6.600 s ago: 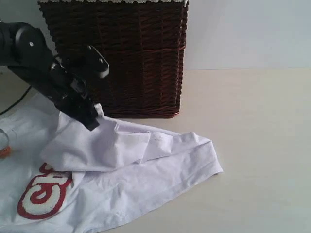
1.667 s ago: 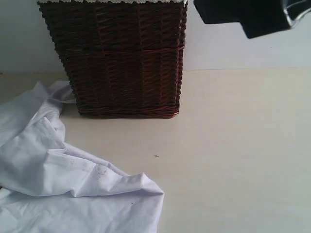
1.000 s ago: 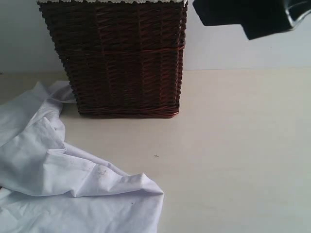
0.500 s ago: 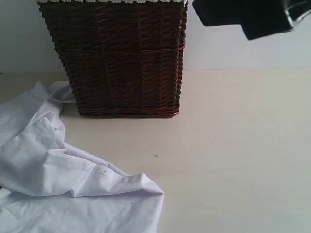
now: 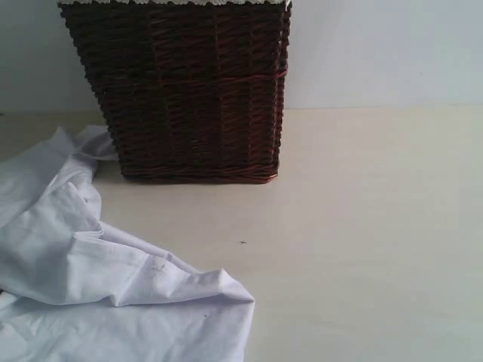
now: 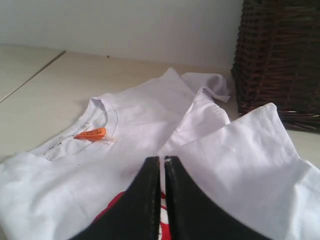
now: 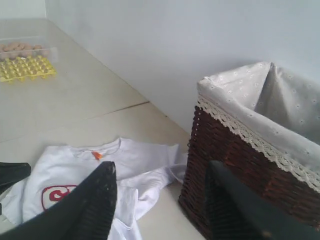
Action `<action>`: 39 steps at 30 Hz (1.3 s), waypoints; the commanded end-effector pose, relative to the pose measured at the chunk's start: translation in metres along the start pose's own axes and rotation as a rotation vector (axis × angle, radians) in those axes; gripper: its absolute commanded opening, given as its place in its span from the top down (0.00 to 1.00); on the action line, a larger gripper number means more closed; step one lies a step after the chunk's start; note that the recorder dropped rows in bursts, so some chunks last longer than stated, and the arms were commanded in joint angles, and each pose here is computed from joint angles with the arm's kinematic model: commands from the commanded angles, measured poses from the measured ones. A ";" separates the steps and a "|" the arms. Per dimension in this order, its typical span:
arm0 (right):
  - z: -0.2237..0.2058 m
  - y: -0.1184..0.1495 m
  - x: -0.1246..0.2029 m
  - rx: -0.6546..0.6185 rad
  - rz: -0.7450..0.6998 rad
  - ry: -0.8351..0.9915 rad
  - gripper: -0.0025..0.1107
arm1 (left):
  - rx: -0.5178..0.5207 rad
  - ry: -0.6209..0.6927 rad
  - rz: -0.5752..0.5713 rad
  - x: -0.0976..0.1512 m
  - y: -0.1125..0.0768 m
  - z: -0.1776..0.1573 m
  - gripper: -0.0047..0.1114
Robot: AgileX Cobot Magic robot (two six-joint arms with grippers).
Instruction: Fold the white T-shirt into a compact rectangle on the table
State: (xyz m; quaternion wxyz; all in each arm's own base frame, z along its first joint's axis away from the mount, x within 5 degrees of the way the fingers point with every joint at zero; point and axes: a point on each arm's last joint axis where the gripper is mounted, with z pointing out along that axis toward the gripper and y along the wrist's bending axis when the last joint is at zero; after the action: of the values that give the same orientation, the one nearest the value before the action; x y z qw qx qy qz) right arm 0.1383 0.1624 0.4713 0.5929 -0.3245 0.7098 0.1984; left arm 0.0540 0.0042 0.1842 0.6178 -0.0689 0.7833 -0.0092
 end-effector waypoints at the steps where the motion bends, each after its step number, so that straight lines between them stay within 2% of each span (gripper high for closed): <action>1: 0.009 0.004 0.011 -0.024 0.055 0.100 0.52 | 0.009 -0.003 -0.010 0.000 -0.001 0.000 0.90; 4: 0.018 0.008 0.027 -0.033 0.093 0.259 0.52 | 0.009 -0.003 -0.010 0.000 -0.001 0.000 0.90; 8: 0.039 0.011 0.045 -0.006 0.069 0.414 0.52 | 0.009 -0.003 -0.010 0.000 -0.001 0.000 0.90; 13: 0.096 0.024 0.088 0.024 0.092 0.670 0.53 | 0.009 -0.003 -0.010 0.000 -0.001 0.000 0.90; 17: 0.154 0.041 0.115 -0.055 0.036 0.643 0.53 | 0.009 -0.003 -0.010 0.000 -0.001 0.000 0.90; 22: 0.220 0.032 0.148 0.099 0.059 0.660 0.52 | 0.009 -0.003 -0.010 0.000 -0.001 0.000 0.90; 25: 0.250 0.022 0.159 0.117 0.083 0.687 0.52 | 0.009 -0.003 -0.010 0.000 -0.001 0.000 0.90; 28: 0.274 0.016 0.165 0.039 0.077 0.698 0.52 | 0.009 -0.003 -0.010 0.000 -0.001 0.000 0.90; 34: 0.314 0.010 0.164 -0.128 0.116 0.607 0.52 | 0.009 -0.003 -0.010 0.000 -0.001 0.000 0.90; 39: 0.343 0.015 0.179 -0.227 0.095 0.556 0.52 | 0.009 -0.003 -0.010 0.000 -0.001 0.000 0.90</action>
State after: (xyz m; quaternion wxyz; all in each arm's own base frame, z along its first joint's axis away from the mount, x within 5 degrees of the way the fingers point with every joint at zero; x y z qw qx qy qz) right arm 0.3478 0.3526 0.2282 0.3110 -0.3804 0.8496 0.1918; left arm 0.0540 0.0042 0.1842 0.6178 -0.0689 0.7833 -0.0092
